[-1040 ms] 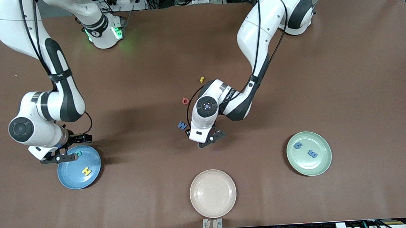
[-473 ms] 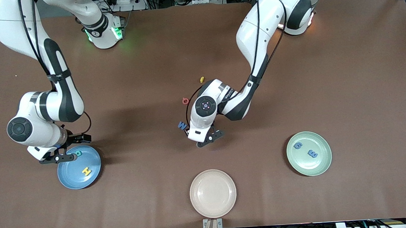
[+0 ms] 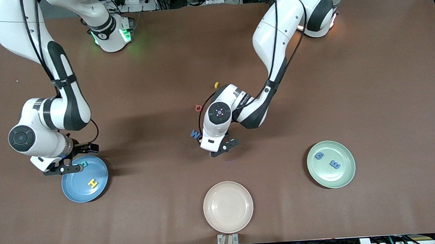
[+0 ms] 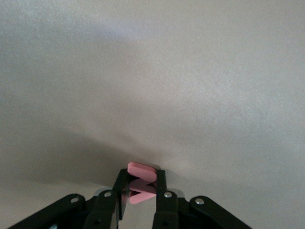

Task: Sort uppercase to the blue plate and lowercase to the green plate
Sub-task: 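Carry the pink M to the green plate while the right gripper withdraws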

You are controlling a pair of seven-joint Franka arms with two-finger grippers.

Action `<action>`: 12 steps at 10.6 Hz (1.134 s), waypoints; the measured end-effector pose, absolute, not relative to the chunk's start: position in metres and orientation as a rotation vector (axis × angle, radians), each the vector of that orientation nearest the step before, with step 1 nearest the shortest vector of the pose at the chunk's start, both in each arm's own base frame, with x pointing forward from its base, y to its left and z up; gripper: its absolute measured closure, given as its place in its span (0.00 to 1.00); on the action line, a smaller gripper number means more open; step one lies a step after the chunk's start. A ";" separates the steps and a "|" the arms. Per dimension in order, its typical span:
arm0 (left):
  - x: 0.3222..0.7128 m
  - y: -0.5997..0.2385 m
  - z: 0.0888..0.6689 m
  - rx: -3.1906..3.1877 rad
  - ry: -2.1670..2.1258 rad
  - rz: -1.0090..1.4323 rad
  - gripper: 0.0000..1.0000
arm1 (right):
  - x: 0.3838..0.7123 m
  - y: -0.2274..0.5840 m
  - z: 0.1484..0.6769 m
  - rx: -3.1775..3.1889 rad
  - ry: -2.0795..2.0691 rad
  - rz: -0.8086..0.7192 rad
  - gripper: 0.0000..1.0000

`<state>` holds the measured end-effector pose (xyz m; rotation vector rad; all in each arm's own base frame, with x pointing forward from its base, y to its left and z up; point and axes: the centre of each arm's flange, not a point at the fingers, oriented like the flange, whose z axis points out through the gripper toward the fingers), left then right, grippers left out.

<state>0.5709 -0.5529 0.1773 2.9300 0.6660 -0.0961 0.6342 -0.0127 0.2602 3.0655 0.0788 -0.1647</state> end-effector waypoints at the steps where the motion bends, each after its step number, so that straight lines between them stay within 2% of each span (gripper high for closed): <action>1: 0.577 -0.547 0.180 2.928 0.674 -0.091 0.73 | 0.634 -0.007 0.260 3.072 0.083 -0.163 0.00; 3: 0.601 -0.529 0.217 2.941 0.594 -0.063 0.73 | 0.634 0.023 0.260 3.078 0.143 -0.158 0.00; 7: 0.649 -0.449 0.350 2.995 0.371 -0.029 0.73 | 0.631 0.160 0.281 3.100 0.412 -0.062 0.00; 9: 0.669 -0.390 0.377 3.035 0.282 -0.099 0.73 | 0.621 0.231 0.286 3.110 0.557 -0.025 0.00; 12: 0.695 -0.306 0.380 3.077 0.273 -0.185 0.73 | 0.590 0.350 0.259 3.074 0.833 0.042 0.00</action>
